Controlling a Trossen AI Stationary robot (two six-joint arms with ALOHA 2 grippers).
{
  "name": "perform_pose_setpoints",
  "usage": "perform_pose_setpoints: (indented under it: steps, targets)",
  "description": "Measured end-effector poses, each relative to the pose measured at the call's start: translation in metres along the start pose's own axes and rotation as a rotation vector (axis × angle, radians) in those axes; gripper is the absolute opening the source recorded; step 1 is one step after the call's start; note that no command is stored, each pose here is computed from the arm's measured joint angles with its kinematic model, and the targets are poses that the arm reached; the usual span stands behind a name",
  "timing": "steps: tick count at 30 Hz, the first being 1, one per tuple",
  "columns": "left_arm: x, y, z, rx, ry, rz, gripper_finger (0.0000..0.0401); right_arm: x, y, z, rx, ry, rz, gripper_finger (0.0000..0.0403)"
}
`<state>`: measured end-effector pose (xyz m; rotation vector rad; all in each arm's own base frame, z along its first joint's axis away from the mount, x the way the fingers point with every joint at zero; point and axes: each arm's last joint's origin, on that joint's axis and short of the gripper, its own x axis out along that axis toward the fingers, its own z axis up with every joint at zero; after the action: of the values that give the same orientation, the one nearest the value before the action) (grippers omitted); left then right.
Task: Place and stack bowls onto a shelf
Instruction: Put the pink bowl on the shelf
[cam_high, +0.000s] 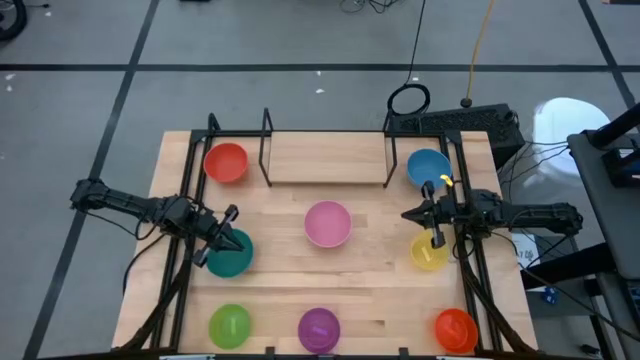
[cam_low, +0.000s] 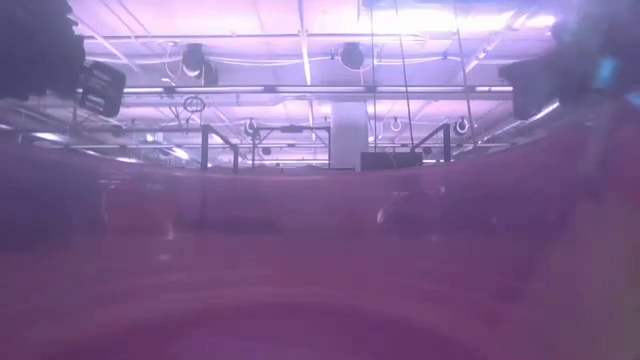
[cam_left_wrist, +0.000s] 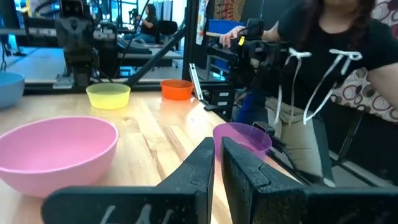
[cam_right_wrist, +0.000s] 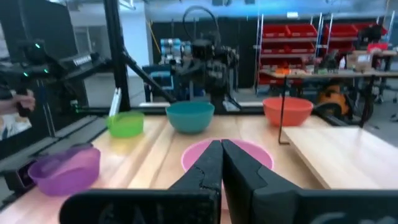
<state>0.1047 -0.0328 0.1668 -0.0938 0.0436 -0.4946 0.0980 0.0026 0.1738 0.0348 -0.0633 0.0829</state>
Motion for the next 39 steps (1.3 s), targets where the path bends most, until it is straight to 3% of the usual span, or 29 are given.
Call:
perform_pose_setpoints:
  steps: [8,12,18,22,30,35,39]
  targets:
    - [-0.001,0.003,0.01,-0.173,-0.057,0.147,0.0033,-0.001,0.001,0.002,0.001,-0.028,0.014,0.0]
    - [-0.003,0.001,0.03,-0.198,-0.077,0.145,0.0033,-0.001,0.003,0.002,0.002,-0.028,0.026,0.0]
    - [-0.011,-0.005,0.083,-0.28,-0.055,0.175,0.0033,-0.001,0.006,0.002,0.005,-0.027,0.061,0.0]
    - [-0.007,-0.009,0.132,-0.285,-0.076,0.174,0.0033,-0.001,0.01,0.002,0.008,-0.026,0.098,0.0]
    - [0.007,-0.013,0.207,-0.379,0.089,0.206,0.0033,-0.002,0.014,0.002,0.012,-0.024,0.145,0.0]
    - [0.015,-0.014,0.237,-0.377,0.044,0.193,0.0033,-0.002,0.014,0.002,0.012,-0.024,0.144,0.0]
    - [0.019,-0.014,0.256,-0.397,-0.078,0.158,0.0033,-0.001,0.014,0.002,0.012,-0.021,0.144,0.0]
